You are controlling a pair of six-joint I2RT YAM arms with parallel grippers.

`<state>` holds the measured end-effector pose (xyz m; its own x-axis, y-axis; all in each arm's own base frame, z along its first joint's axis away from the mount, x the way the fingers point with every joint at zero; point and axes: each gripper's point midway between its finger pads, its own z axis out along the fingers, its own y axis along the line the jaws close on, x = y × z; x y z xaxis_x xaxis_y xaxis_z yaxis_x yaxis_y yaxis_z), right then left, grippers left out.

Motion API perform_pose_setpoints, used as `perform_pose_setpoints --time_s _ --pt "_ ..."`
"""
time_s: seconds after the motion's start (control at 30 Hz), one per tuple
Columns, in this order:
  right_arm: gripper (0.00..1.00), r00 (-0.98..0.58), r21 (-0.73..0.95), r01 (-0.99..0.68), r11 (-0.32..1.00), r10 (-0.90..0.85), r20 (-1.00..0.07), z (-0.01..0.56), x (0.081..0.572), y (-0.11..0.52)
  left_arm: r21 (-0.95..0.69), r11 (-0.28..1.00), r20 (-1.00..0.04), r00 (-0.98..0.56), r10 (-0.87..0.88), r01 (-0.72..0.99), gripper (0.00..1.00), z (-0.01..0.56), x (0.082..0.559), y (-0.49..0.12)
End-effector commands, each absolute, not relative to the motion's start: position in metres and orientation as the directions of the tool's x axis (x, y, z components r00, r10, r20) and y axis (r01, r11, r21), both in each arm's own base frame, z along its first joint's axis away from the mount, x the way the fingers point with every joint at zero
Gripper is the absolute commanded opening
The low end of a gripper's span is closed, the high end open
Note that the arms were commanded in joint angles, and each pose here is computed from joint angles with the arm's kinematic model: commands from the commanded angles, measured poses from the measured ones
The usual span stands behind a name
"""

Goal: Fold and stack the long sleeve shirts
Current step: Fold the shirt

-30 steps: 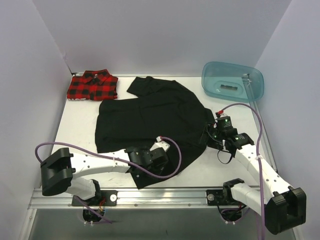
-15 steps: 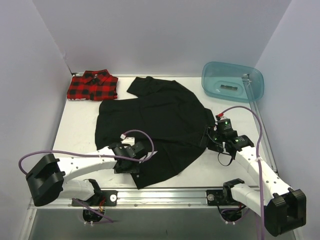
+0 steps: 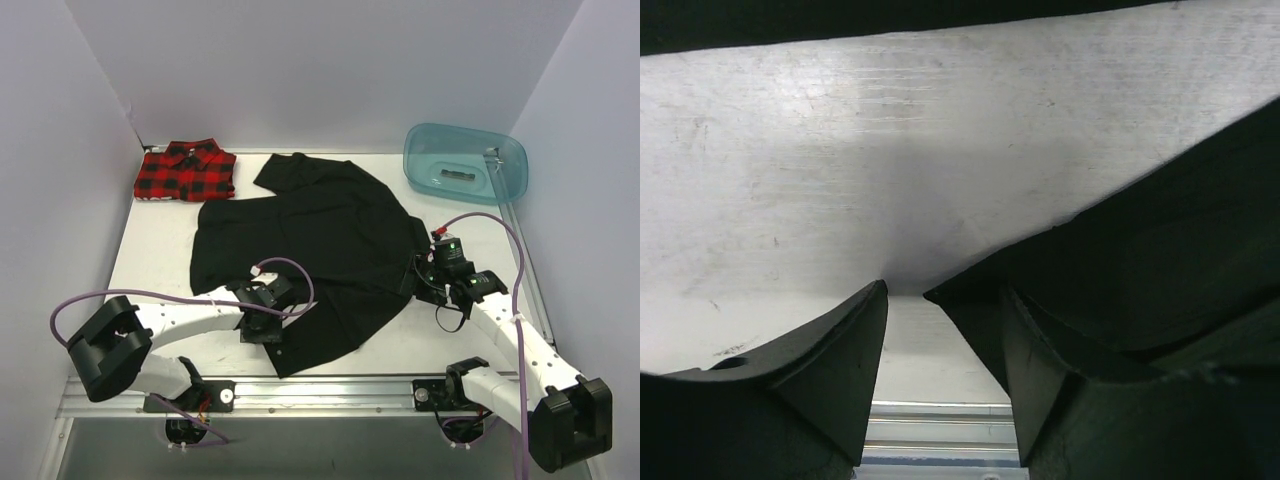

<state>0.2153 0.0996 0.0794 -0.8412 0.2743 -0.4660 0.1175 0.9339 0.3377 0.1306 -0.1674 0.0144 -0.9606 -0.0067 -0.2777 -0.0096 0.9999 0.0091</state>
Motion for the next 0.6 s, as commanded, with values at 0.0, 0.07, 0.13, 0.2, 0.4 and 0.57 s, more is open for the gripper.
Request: perform_pose_setpoints --time_s 0.0,0.07,0.13,0.2,0.4,0.57 --pt "0.57 -0.845 0.336 0.13 0.933 0.282 -0.454 0.078 0.213 0.098 0.006 1.0 -0.245 -0.97 0.006 0.005 0.55 0.003 0.127 -0.171" --pt "0.56 -0.847 0.337 0.129 0.933 0.28 -0.452 0.078 0.213 0.099 0.014 1.0 -0.233 -0.972 0.007 0.004 0.48 0.001 0.125 -0.171" --pt "0.57 -0.847 0.335 0.126 0.934 0.277 -0.453 0.078 0.214 0.099 0.015 1.0 -0.232 -0.973 0.013 0.01 0.38 0.001 0.126 -0.172" --pt "0.57 -0.847 0.332 0.128 0.935 0.277 -0.454 0.078 0.214 0.098 0.01 1.0 -0.233 -0.972 0.021 0.019 0.21 0.0 0.127 -0.174" --pt "0.56 -0.838 0.325 0.125 0.937 0.275 -0.471 0.08 0.215 0.096 -0.064 0.993 -0.277 -0.958 0.076 0.097 0.0 0.031 0.138 -0.198" --pt "0.57 -0.803 0.302 0.119 0.946 0.271 -0.531 0.097 0.221 0.088 -0.161 0.972 -0.436 -0.896 0.083 0.169 0.0 0.104 0.168 -0.223"
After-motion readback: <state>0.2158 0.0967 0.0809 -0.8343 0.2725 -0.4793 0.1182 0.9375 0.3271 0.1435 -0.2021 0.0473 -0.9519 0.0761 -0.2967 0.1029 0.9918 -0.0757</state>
